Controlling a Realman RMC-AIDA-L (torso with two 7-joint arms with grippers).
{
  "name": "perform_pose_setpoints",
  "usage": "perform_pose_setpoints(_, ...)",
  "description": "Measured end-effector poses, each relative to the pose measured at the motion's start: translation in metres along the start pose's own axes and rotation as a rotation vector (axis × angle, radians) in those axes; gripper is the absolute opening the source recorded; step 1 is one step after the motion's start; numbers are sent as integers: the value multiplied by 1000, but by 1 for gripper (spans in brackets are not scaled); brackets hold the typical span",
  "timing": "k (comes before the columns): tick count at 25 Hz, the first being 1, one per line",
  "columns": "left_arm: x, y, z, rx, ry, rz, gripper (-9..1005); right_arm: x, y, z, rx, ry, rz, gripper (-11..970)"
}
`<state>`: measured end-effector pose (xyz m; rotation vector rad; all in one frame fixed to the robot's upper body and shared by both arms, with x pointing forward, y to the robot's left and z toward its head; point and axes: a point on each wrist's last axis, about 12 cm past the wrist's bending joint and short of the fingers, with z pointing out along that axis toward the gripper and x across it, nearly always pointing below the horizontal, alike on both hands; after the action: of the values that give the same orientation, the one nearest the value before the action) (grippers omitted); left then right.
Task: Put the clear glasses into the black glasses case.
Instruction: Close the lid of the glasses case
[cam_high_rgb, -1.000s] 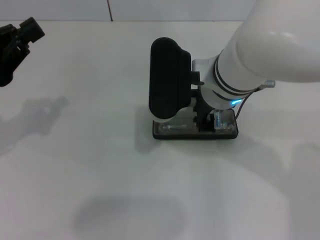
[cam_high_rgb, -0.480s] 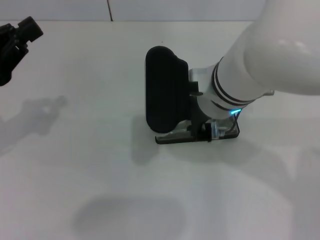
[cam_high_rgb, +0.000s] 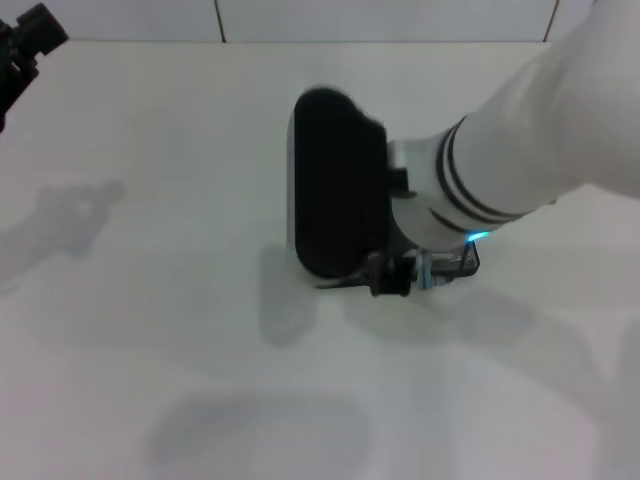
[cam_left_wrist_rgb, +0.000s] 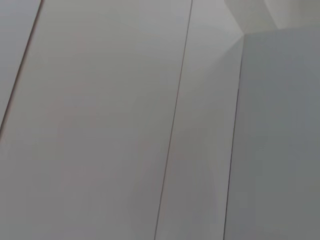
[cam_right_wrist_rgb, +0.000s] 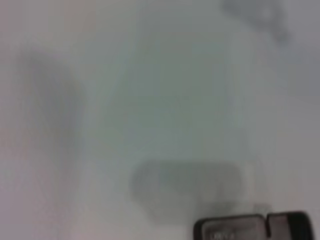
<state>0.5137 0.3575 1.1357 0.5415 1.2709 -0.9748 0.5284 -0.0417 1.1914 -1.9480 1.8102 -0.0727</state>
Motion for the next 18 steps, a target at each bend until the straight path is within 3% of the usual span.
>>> perform_pose_setpoints(6,-5,5,12,24,-1,4,67,7,-1,-35,65,-167,55,164)
perform_pose_setpoints(10,-6,5,15,30,-4,-14,67,20,-8,-54,111,-300,149,163)
perform_pose_setpoints(13,-5,5,14,28,-3,-22,69,61,-30,-83,146,-517,371,163)
perform_pose_setpoints(18,-2,4,32,74,8,-40,74,127,-34,-106,196,-633,549,163)
